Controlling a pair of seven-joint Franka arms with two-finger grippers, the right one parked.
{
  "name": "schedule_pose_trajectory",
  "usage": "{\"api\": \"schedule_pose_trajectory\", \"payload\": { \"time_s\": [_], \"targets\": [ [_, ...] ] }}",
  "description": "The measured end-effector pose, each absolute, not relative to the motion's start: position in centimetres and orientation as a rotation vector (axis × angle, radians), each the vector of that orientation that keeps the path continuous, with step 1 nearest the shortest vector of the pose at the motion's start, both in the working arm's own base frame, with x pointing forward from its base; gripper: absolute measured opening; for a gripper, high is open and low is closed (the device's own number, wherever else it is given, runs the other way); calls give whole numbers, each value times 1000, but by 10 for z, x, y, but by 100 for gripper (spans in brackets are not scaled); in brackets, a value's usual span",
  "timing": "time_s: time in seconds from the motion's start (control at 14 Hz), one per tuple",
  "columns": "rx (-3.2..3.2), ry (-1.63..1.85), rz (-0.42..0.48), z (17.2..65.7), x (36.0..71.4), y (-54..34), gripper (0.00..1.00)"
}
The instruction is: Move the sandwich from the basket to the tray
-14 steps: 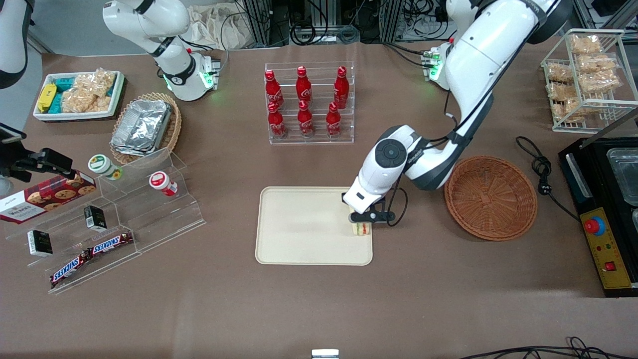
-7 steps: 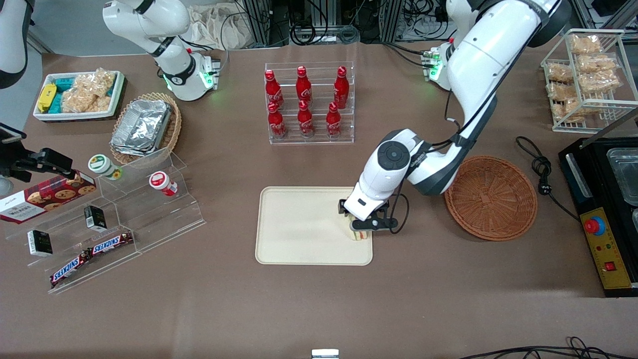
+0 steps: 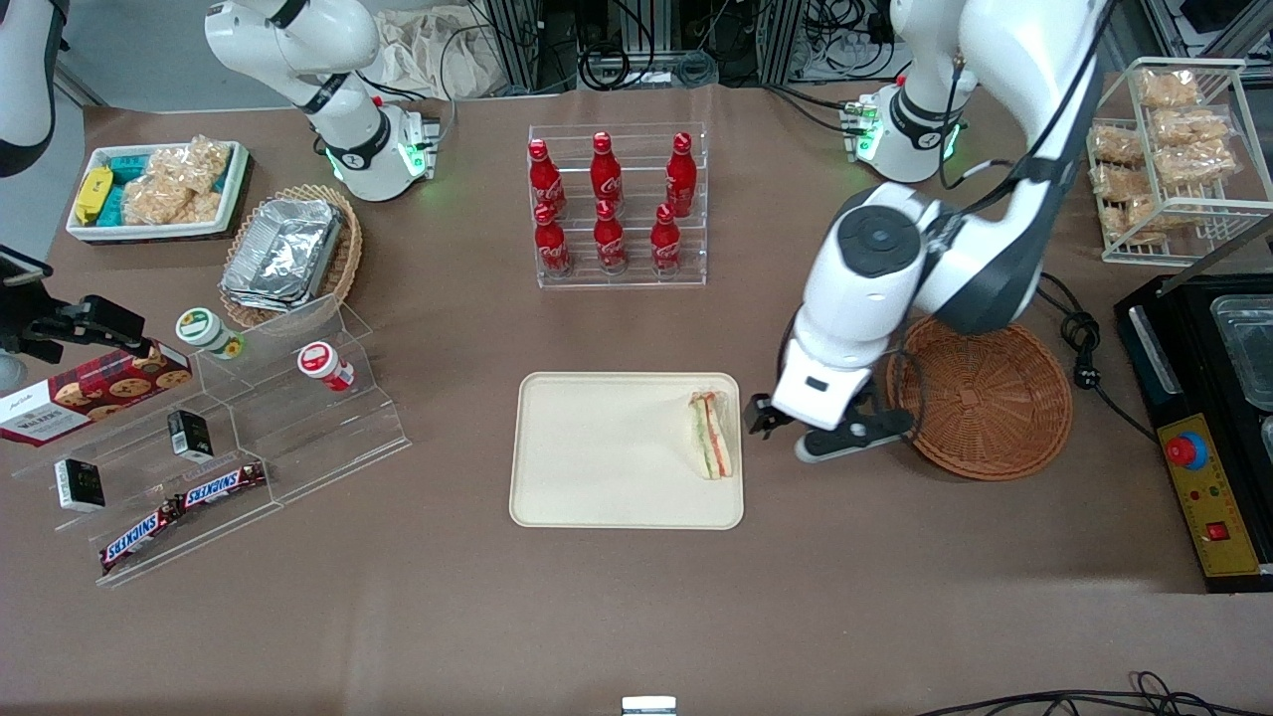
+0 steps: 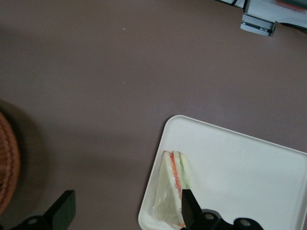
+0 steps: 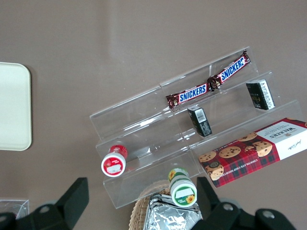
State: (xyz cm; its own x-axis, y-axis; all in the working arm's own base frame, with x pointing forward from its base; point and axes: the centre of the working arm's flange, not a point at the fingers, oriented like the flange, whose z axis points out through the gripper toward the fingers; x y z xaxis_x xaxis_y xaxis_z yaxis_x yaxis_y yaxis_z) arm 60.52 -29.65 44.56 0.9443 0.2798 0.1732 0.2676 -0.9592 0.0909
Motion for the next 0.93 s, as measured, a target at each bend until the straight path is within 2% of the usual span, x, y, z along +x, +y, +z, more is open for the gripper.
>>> {"api": "schedule_pose_trajectory", "payload": {
  "time_s": [0.29, 0.64, 0.93],
  "targets": [
    [3102, 345, 79, 513, 601, -198, 100],
    [3137, 224, -156, 581, 559, -90, 100],
    [3119, 210, -184, 603, 526, -36, 100]
  ]
}}
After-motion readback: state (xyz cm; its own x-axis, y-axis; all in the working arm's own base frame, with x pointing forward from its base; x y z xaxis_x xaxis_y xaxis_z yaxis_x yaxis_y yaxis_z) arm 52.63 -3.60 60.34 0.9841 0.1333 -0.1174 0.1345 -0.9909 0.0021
